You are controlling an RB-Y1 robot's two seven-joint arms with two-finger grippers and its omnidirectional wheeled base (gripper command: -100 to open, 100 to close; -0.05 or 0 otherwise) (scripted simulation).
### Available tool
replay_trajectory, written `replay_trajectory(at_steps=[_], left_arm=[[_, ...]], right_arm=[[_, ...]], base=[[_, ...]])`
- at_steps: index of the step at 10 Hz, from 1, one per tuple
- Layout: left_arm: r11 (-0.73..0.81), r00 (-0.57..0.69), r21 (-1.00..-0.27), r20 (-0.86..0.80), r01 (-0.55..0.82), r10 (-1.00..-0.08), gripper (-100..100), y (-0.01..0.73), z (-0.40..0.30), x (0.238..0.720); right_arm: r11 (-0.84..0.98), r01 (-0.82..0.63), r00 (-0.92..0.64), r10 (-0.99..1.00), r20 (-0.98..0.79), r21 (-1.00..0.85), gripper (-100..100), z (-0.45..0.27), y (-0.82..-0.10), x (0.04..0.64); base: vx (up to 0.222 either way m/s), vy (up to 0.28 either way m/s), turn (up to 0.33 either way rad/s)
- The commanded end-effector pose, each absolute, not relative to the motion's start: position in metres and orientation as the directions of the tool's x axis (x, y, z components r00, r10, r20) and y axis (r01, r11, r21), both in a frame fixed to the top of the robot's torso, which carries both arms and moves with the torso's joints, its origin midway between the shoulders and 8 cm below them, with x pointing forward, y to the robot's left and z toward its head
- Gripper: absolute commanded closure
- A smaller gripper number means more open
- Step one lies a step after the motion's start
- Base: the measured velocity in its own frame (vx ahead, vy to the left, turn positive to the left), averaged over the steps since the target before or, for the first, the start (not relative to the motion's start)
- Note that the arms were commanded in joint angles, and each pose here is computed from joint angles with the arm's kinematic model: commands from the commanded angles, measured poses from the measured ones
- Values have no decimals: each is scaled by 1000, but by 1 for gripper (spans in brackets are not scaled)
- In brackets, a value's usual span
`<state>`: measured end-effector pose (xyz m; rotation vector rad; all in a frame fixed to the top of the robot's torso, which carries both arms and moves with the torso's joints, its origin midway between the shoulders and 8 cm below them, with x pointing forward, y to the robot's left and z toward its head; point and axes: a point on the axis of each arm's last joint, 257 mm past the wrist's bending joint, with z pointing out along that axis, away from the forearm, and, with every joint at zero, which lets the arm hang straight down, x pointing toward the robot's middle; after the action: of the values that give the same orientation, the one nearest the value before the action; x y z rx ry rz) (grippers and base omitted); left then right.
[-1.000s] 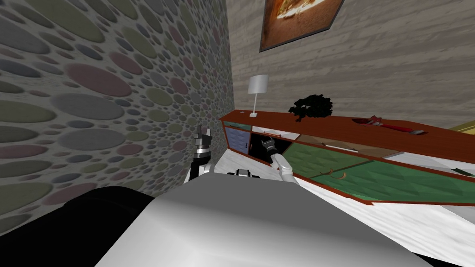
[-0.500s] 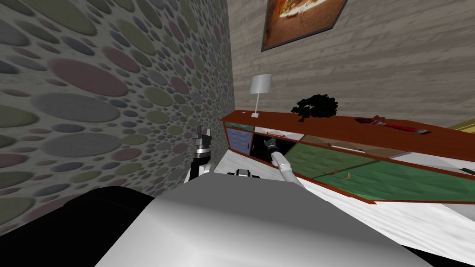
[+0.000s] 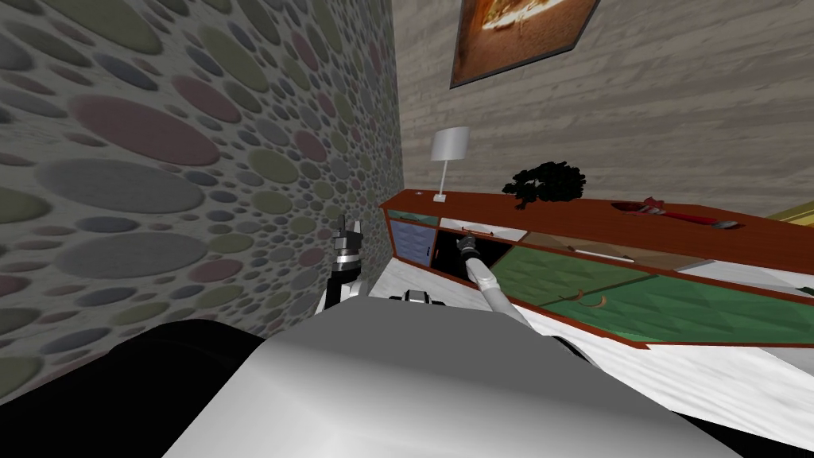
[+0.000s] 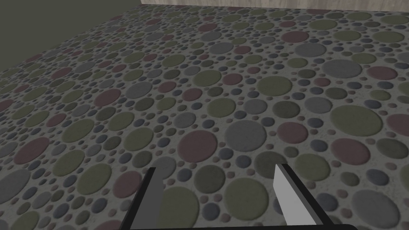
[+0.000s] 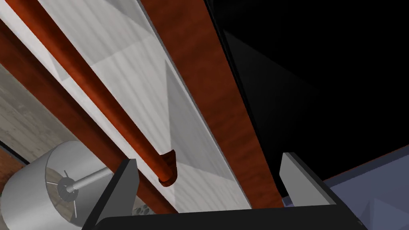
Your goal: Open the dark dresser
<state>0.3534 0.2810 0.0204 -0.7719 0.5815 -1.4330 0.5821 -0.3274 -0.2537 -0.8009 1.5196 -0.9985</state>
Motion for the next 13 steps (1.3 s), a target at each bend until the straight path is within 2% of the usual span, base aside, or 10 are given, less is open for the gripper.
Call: replay_trajectory(at_steps=[1, 4, 7, 8, 13], left_arm=[[-26, 74, -764, 96, 645, -993, 0, 281, 20, 353], [-26, 74, -764, 96, 645, -993, 0, 281, 20, 353], [-26, 74, -764, 96, 645, -993, 0, 281, 20, 353], [-26, 74, -764, 96, 645, -993, 0, 281, 20, 353], [-26, 74, -764, 96, 645, -993, 0, 281, 21, 354]], right_arm=[[277, 38, -202, -939, -278, -960, -100, -245, -345, 589], [147, 49, -224, -962, -154, -988, -100, -232, -365, 595], [155, 49, -223, -961, -162, -987, -100, -233, -364, 594], [155, 49, -223, -961, -162, -987, 100, -233, -364, 594], [154, 45, -201, -966, -160, -987, 100, -227, -360, 599]], base=[[24, 103, -25], [21, 78, -24], [9, 17, -3], [0, 0, 0], [-168, 61, -45]])
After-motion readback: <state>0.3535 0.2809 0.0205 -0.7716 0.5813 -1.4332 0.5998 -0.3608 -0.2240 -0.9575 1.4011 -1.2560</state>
